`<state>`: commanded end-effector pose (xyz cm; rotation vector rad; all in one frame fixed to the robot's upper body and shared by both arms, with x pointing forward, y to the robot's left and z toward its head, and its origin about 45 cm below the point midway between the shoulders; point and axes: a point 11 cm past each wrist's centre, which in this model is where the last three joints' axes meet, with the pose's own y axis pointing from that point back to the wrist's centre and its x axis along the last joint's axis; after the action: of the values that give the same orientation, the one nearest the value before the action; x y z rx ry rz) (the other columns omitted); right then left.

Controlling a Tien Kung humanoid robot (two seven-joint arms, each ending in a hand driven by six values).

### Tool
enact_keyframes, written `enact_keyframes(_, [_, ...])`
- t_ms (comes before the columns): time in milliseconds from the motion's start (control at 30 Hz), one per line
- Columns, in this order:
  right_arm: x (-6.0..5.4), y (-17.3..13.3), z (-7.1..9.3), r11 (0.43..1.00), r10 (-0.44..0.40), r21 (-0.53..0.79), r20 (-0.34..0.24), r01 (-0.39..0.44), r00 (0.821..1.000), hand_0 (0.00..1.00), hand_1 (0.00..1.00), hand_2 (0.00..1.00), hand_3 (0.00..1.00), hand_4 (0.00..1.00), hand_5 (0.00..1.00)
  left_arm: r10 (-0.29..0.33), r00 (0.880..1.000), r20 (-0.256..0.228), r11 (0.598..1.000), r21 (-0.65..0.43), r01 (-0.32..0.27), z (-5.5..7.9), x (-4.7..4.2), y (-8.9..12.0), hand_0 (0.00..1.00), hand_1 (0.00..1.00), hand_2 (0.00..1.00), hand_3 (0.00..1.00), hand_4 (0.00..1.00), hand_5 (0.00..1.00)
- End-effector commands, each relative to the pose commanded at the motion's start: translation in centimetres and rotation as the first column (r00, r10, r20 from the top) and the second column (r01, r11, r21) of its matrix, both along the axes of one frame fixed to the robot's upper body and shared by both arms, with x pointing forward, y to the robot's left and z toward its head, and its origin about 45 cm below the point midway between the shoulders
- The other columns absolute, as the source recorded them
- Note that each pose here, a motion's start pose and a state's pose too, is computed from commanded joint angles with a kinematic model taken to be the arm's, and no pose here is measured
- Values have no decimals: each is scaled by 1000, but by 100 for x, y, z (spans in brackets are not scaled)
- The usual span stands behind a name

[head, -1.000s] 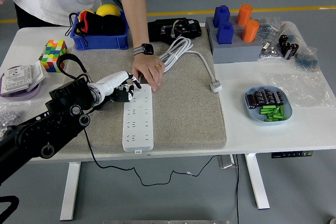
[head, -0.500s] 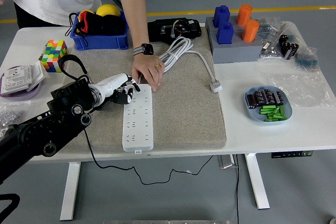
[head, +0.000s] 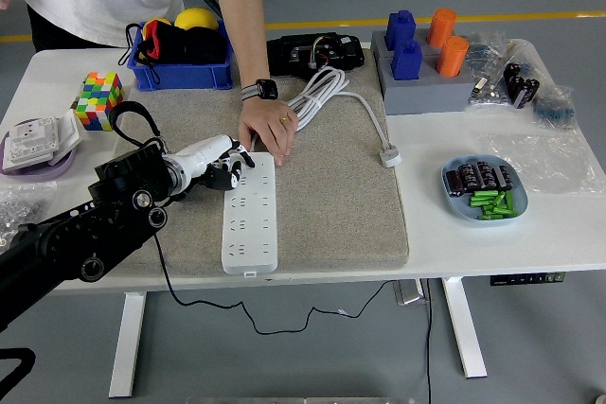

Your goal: Pull the plug out,throw it away,press the button

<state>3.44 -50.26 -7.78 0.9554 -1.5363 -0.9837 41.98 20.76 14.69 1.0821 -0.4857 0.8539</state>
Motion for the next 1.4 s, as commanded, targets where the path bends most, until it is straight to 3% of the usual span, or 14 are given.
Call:
enact_keyframes(167, [3, -6, 3, 1000, 6, -1, -1, -6, 1000, 804, 692, 677, 639, 750, 624, 0, 1000, 28, 1000, -19, 0, 99, 21, 2, 40, 21, 141, 630, 111, 2])
enact_keyframes(333, [-31, -11, 2, 1000, 5, -3, -9, -5, 1000, 804, 692, 677, 639, 750, 624, 7, 996, 93, 998, -60, -1, 323, 66, 7, 40, 21, 141, 630, 111, 2])
enact_keyframes(467, [-80, 9, -13, 1000, -1, 2, -16, 1, 1000, 805, 692, 676, 639, 749, 626, 13, 991, 136, 994, -107, 2, 423, 55, 8, 40, 21, 141, 627, 109, 2])
enact_keyframes(567, [-94, 29, -24, 1000, -4, 7, -15, 4, 1000, 805, 692, 677, 640, 750, 626, 22, 981, 193, 989, -147, 7, 522, 55, 44, 42, 22, 142, 625, 122, 2])
enact_keyframes(733, [-47, 26, -18, 1000, -7, 5, -4, 7, 1000, 805, 692, 677, 640, 750, 626, 80, 940, 331, 976, -216, -7, 789, 64, 241, 42, 22, 142, 625, 122, 2])
enact_keyframes(767, [-51, 27, -19, 1000, -9, 6, -4, 9, 1000, 805, 692, 677, 640, 750, 626, 103, 933, 345, 974, -227, -23, 826, 60, 309, 167, 140, 209, 676, 482, 2])
enact_keyframes(933, [-61, 41, -27, 1000, -14, 9, -4, 14, 1000, 805, 692, 677, 640, 750, 626, 189, 918, 349, 963, -248, -104, 871, 16, 617, 167, 140, 209, 676, 482, 2])
enact_keyframes(967, [-57, 42, -27, 1000, -15, 9, -3, 15, 1000, 806, 692, 677, 640, 750, 626, 208, 915, 346, 961, -248, -125, 859, 4, 692, 460, 505, 517, 699, 686, 2])
enact_keyframes(1133, [-30, 35, -21, 1000, -20, 9, 6, 19, 1000, 806, 692, 677, 640, 750, 626, 264, 902, 341, 952, -243, -186, 804, -39, 938, 460, 505, 517, 699, 686, 2])
enact_keyframes(1167, [-17, 29, -16, 1000, -21, 8, 11, 21, 1000, 806, 692, 677, 641, 751, 628, 281, 897, 340, 948, -244, -204, 785, -60, 1009, 832, 818, 749, 808, 746, 123])
enact_keyframes(1267, [-13, 27, -15, 1000, -23, 8, 13, 23, 1000, 806, 692, 677, 641, 751, 628, 315, 886, 341, 939, -248, -238, 764, -100, 1139, 832, 818, 749, 808, 746, 123])
enact_keyframes(1333, [-20, 27, -16, 1000, -26, 8, 13, 26, 1000, 806, 692, 677, 641, 751, 628, 346, 869, 353, 929, -260, -264, 779, -128, 1247, 832, 818, 749, 808, 746, 123])
enact_keyframes(1367, [-23, 25, -15, 1000, -27, 7, 12, 27, 1000, 806, 692, 678, 640, 751, 628, 367, 858, 359, 921, -269, -281, 793, -142, 1311, 876, 885, 830, 844, 761, 202])
enact_keyframes(1400, [-24, 24, -15, 1000, -27, 7, 12, 27, 1000, 806, 692, 678, 640, 751, 628, 382, 849, 365, 916, -275, -294, 807, -153, 1360, 876, 885, 830, 844, 761, 202])
